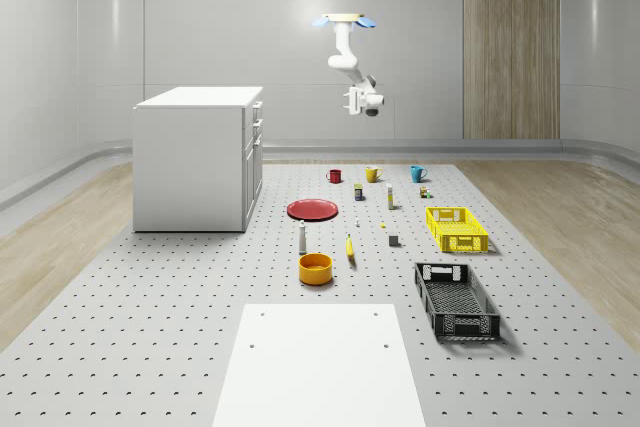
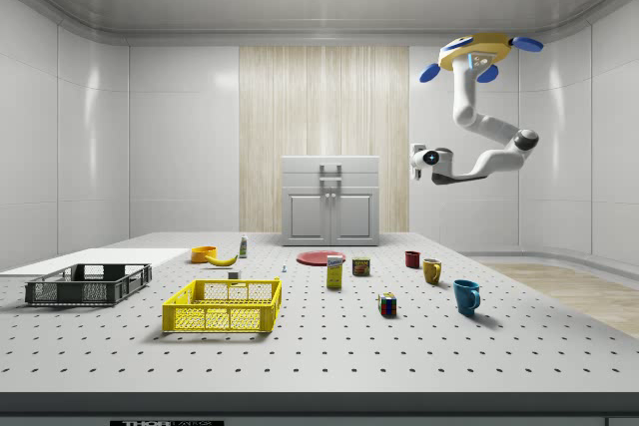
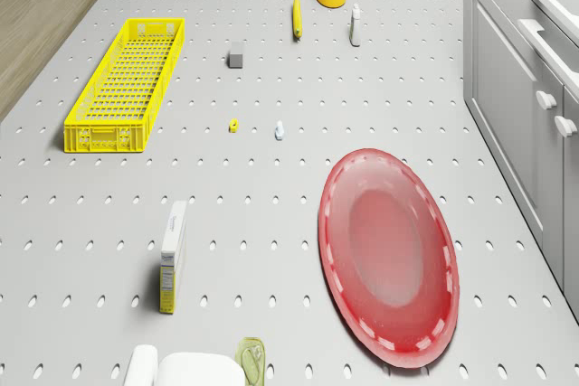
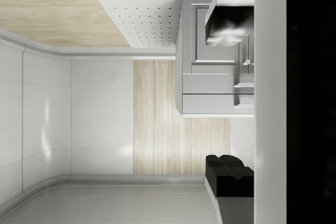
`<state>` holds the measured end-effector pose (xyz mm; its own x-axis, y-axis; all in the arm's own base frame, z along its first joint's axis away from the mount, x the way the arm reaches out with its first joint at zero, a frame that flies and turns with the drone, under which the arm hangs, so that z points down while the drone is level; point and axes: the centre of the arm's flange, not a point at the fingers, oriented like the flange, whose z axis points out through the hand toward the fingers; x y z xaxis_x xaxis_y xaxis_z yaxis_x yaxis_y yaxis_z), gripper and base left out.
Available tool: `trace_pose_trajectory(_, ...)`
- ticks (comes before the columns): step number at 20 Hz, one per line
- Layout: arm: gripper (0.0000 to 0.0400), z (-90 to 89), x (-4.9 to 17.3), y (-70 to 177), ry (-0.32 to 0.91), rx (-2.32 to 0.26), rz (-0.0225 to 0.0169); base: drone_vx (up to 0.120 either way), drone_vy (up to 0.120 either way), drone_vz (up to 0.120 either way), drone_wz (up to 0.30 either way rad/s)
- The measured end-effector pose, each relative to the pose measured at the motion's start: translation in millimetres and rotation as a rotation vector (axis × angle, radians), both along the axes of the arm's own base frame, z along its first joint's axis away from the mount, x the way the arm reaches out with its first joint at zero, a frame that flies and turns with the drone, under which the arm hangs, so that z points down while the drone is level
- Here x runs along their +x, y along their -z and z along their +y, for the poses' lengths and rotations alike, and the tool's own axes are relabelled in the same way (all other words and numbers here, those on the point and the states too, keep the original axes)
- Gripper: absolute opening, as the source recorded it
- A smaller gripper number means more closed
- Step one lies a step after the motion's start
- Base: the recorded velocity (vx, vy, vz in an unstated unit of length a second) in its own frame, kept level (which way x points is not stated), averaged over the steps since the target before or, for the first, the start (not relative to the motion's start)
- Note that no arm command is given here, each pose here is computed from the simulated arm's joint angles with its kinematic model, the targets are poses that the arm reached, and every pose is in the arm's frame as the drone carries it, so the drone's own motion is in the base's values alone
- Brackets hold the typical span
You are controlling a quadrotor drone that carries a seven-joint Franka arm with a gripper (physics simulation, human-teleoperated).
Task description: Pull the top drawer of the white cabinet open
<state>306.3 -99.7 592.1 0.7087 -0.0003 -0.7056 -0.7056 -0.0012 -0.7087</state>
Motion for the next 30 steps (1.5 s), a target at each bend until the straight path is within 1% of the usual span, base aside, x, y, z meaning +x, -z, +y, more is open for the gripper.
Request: trace_pose_trajectory(30,0.0305,0.0,0.0,0.1,0.0,0.0,0.0003,0.12,0.0,0.0,0.0)
